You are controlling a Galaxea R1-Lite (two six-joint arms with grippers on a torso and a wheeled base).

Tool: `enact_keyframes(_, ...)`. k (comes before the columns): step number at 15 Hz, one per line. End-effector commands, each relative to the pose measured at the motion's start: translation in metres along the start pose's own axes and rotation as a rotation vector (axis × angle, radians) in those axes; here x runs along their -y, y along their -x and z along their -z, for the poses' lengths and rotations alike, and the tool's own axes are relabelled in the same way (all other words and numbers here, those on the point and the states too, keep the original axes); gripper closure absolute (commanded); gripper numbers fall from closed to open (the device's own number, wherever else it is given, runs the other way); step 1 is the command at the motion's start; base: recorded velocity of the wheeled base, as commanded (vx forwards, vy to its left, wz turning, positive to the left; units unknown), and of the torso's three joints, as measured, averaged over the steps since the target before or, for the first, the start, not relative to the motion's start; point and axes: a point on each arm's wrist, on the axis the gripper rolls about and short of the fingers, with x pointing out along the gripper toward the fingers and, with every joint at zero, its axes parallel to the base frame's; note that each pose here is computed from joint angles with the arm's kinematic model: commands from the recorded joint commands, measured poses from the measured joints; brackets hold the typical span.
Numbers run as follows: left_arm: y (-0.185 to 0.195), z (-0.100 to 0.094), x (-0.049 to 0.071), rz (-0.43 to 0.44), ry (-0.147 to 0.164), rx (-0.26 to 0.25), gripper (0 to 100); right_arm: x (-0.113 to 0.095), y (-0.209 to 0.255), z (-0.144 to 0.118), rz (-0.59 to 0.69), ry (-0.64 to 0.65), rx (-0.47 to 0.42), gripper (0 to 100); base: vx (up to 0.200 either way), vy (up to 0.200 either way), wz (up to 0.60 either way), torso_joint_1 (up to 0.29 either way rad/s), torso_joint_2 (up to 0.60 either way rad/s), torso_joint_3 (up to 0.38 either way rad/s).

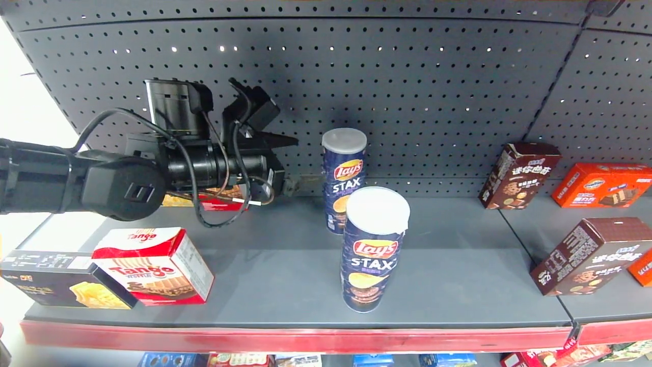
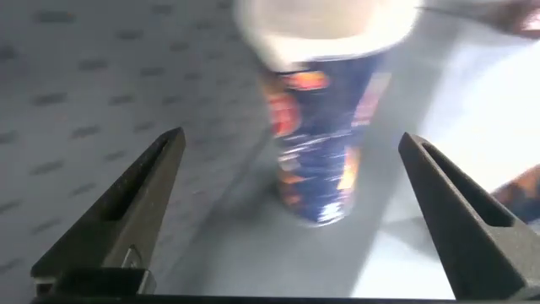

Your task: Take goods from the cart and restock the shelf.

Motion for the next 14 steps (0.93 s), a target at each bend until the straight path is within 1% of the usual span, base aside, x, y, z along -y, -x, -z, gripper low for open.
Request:
enact_keyframes(1, 0.011, -0.012, 0.001, -0.084, -0.017, -0.004, 0, 0.000, 0.000, 0.000, 0.000, 0.000, -0.001, 0, 0.000, 0.000, 0.00, 0.000, 0.00, 0.000)
enact_keyframes(2, 0.013, -0.012, 0.002, -0.128, -0.013, -0.027, 0, 0.000, 0.000, 0.000, 0.000, 0.000, -0.001, 0, 0.000, 0.000, 0.00, 0.000, 0.00, 0.000)
enact_keyframes(4, 0.024, -0.011, 0.012, -0.262, -0.004, -0.126, 0, 0.000, 0.000, 0.000, 0.000, 0.000, -0.001, 0, 0.000, 0.000, 0.00, 0.000, 0.00, 0.000)
enact_keyframes(8, 0.029, -0.005, 0.033, -0.391, -0.004, -0.222, 0, 0.000, 0.000, 0.000, 0.000, 0.000, -0.001, 0, 0.000, 0.000, 0.00, 0.000, 0.00, 0.000)
enact_keyframes(10, 0.026, -0.007, 0.037, -0.445, -0.007, -0.242, 0, 0.000, 0.000, 0.000, 0.000, 0.000, -0.001, 0, 0.000, 0.000, 0.00, 0.000, 0.00, 0.000)
enact_keyframes(11, 0.023, -0.008, 0.038, -0.498, -0.012, -0.255, 0, 0.000, 0.000, 0.000, 0.000, 0.000, -0.001, 0, 0.000, 0.000, 0.00, 0.000, 0.00, 0.000)
enact_keyframes(13, 0.017, -0.003, 0.042, -0.518, -0.014, -0.270, 0, 0.000, 0.000, 0.000, 0.000, 0.000, -0.001, 0, 0.000, 0.000, 0.00, 0.000, 0.00, 0.000)
enact_keyframes(14, 0.016, -0.001, 0.047, -0.503, -0.015, -0.278, 0, 0.000, 0.000, 0.000, 0.000, 0.000, -0.001, 0, 0.000, 0.000, 0.00, 0.000, 0.00, 0.000)
